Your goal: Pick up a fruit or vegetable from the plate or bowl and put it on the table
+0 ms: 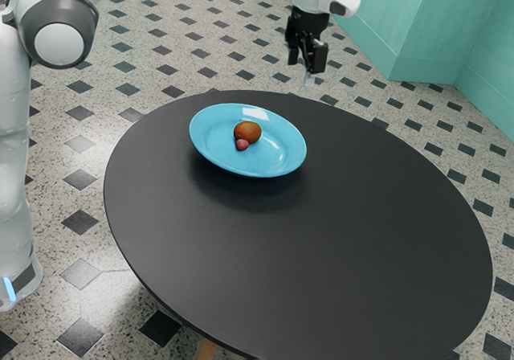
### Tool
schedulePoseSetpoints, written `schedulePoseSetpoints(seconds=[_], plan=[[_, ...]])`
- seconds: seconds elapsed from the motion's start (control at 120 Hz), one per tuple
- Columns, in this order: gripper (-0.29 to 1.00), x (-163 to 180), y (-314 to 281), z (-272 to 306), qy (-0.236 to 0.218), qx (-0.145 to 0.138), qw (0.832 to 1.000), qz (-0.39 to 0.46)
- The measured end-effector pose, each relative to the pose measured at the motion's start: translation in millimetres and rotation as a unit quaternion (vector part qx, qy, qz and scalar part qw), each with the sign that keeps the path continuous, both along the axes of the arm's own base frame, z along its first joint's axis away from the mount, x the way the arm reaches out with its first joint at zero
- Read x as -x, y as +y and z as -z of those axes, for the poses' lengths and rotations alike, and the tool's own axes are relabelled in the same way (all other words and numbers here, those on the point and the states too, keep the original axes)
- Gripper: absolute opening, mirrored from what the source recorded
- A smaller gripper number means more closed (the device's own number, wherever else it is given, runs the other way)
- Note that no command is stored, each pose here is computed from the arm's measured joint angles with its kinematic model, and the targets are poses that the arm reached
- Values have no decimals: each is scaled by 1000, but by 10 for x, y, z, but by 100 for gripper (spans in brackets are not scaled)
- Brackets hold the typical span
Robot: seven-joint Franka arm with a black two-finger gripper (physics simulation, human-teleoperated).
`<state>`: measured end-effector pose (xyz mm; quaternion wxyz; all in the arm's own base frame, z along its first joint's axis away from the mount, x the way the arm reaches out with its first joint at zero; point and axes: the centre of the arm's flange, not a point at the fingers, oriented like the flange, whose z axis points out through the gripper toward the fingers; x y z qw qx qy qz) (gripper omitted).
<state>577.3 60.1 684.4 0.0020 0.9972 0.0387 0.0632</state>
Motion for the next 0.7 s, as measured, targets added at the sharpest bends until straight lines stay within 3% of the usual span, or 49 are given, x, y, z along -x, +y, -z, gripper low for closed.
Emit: schedulePoseSetpoints(seconds=[0.3, 0.417, 0.542, 0.7], plan=[[70, 43, 91, -127, -8, -4, 1000, -4], [70, 168, 475, 20, 28, -1, 999, -36], [70, 314, 856, 472, 73, 19, 995, -65], [70, 549, 1219, 854, 94, 39, 991, -89]])
